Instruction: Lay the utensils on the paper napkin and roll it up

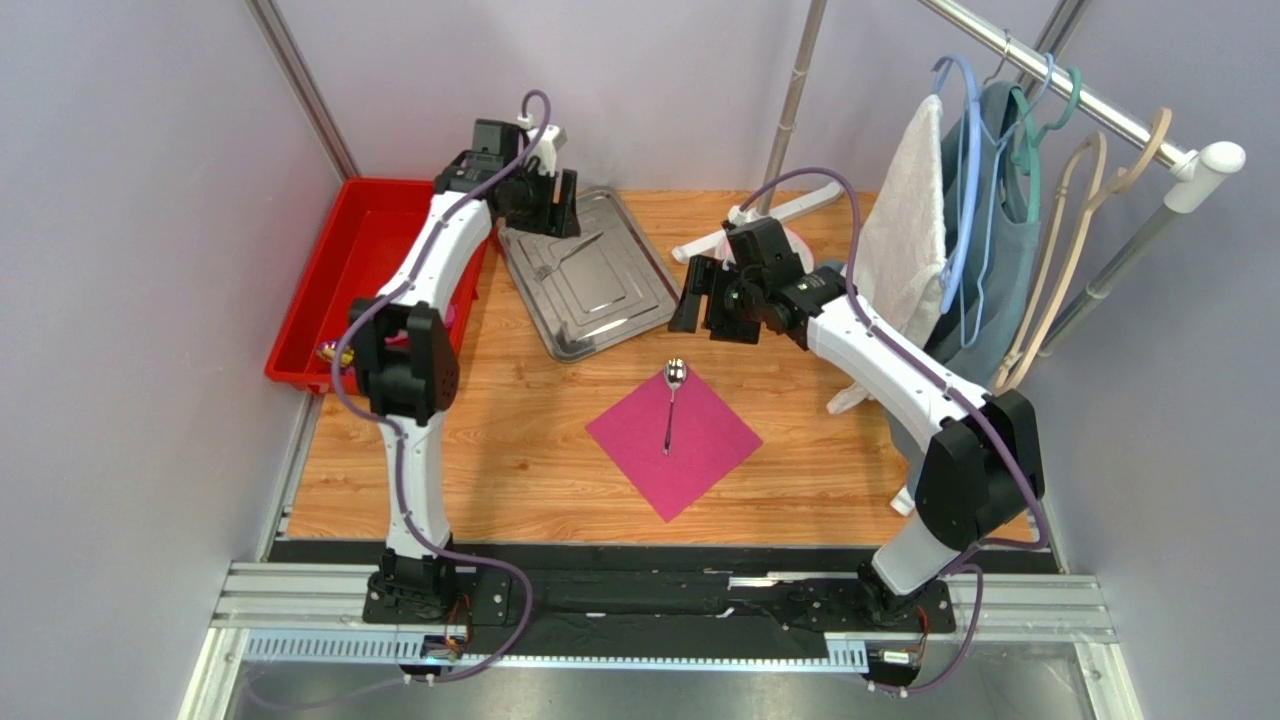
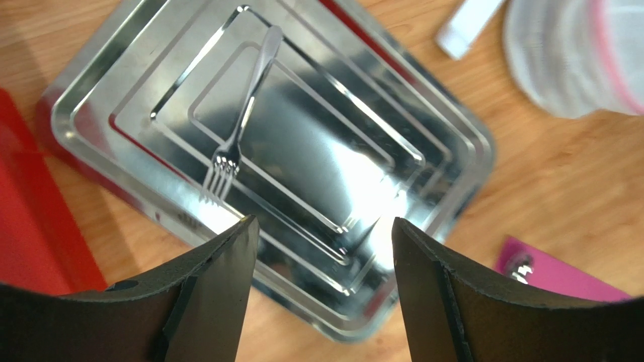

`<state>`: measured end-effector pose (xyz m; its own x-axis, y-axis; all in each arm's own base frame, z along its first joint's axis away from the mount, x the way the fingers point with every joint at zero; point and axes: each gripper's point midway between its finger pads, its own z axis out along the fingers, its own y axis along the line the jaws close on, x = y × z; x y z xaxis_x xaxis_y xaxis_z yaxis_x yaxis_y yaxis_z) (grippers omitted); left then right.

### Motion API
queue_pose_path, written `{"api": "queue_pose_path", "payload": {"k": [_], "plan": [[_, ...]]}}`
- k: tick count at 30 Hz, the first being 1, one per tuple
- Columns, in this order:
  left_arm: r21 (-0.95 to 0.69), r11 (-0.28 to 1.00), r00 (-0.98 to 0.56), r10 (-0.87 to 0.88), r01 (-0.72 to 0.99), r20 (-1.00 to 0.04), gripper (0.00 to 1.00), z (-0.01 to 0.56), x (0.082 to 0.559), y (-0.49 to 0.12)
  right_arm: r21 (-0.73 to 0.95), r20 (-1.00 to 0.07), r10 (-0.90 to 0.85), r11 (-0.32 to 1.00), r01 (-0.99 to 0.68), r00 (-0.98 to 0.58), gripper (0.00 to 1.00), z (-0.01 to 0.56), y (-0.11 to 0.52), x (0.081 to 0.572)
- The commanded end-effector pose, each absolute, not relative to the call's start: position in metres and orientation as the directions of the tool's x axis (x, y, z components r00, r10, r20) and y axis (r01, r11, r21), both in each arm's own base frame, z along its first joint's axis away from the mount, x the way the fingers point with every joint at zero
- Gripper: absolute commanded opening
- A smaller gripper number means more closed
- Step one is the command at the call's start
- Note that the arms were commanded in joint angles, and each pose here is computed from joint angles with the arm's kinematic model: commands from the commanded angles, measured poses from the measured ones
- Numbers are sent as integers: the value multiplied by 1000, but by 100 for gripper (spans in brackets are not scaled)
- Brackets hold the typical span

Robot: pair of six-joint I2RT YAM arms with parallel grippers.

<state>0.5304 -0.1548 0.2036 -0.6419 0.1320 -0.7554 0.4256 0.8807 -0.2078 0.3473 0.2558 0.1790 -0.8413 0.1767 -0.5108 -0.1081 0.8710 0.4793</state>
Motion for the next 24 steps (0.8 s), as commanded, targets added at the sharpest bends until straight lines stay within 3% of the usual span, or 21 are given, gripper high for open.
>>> {"api": "queue_pose_path", "payload": {"k": [1, 10, 17, 24], "plan": [[-128, 885, -672, 238, 447, -701, 73, 166, 555, -144, 501, -551, 117, 838, -215, -827, 72, 191, 258, 339], [-23, 892, -642, 307, 452, -702, 72, 106, 604, -137, 580, -495, 169, 795, -179, -852, 71, 187, 249, 338], [18, 861, -585, 360, 508, -727, 72, 99, 624, -145, 594, -477, 206, 792, -141, -854, 71, 186, 240, 344], [131, 818, -604, 512, 560, -611, 64, 48, 617, -128, 601, -465, 237, 792, -107, -853, 71, 184, 230, 348]]}}
